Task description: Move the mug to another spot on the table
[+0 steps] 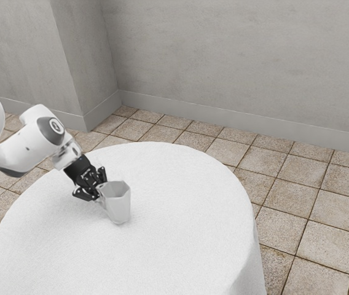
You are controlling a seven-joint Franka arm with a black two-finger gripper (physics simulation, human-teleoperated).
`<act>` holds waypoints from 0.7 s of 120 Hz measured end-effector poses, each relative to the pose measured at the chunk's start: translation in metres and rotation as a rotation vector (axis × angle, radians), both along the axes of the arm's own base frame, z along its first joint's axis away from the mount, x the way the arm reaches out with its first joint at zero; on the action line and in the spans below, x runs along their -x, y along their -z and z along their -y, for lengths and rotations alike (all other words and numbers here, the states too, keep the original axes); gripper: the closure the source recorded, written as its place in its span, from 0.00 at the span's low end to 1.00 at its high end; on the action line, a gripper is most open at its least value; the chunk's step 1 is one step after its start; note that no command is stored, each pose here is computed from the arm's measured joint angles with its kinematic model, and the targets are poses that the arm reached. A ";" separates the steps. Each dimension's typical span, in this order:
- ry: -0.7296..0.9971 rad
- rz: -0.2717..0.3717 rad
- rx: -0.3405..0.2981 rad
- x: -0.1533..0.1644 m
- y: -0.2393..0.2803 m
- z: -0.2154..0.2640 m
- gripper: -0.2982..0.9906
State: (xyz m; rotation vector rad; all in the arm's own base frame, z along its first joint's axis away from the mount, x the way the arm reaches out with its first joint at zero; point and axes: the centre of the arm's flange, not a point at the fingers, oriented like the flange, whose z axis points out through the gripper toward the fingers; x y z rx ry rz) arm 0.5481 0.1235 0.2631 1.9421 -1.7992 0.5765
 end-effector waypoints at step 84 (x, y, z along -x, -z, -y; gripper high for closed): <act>0.032 0.023 -0.013 -0.009 -0.002 -0.001 0.26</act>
